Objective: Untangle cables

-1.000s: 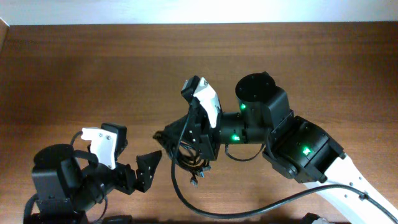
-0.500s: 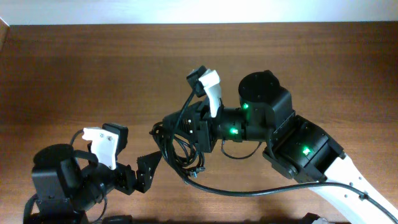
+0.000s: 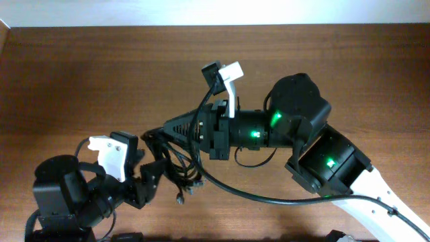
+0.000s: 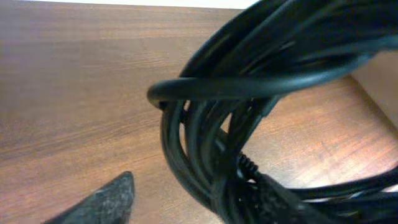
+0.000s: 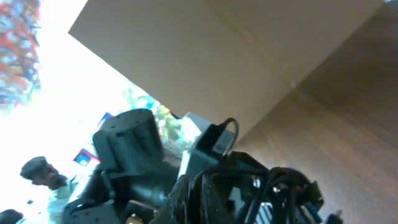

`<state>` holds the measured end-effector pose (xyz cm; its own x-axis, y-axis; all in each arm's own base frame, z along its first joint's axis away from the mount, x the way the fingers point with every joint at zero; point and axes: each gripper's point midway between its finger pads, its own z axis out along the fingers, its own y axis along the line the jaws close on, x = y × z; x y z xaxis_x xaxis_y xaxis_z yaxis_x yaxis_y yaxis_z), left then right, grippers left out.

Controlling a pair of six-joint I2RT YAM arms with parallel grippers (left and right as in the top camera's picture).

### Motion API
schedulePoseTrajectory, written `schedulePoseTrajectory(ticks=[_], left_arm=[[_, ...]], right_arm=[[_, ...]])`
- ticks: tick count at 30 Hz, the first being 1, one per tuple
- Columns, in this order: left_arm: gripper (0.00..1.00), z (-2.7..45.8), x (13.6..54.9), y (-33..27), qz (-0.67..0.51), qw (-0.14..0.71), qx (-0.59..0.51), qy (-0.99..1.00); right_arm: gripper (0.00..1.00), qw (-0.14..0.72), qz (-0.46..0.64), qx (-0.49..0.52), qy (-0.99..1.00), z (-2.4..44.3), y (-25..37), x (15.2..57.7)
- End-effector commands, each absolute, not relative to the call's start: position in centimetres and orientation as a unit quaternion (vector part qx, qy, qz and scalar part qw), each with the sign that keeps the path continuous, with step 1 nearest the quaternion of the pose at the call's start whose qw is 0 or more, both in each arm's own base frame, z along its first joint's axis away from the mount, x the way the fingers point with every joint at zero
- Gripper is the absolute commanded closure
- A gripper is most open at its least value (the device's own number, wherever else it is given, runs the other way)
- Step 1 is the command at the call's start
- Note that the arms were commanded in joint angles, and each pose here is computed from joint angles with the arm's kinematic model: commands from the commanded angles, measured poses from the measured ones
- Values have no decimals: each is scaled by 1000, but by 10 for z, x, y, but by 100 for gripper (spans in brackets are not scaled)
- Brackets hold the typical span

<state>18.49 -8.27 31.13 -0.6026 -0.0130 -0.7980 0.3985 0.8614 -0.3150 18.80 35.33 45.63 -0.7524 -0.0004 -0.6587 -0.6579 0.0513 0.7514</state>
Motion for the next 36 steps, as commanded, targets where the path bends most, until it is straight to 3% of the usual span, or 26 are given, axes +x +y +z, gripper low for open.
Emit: schedulePoseTrajectory(ticks=[1,2,3,7,11,20,23,30,32,34,35,36], left_arm=[[87,316,184,-83,-237,439,116,859],[95,316,184,-83,-237,438,116,859],[96,316,184,-83,-237,438,116,859],[94,316,184,-83,-242,435,106,861],[92,316,184,-83,-241,435,106,861],[89,315,184,-82,-238,434,104,862],[88,314,184,-82,-238,434,104,863],[87,314,184,-82,-238,434,104,863],[86,314,184,-82,-238,434,104,863],[80,314,184,-82,-238,434,104,862],[69,314,184,-82,-238,434,104,862],[45,314,184,-82,-239,434,104,863]], right_arm=[[96,233,667,-251,662,474,350,172],[96,233,666,-251,662,473,351,172],[96,232,665,-249,664,472,351,173],[96,243,633,-279,680,449,353,176],[96,220,561,-263,753,394,350,189],[96,294,292,-146,898,305,280,250],[96,307,233,-144,911,295,262,257],[96,378,-42,-64,923,283,160,284],[96,388,-76,-56,917,287,148,286],[96,387,-73,-57,918,286,149,286],[96,387,-72,-57,917,286,149,286],[96,388,-71,-56,917,287,150,287]])
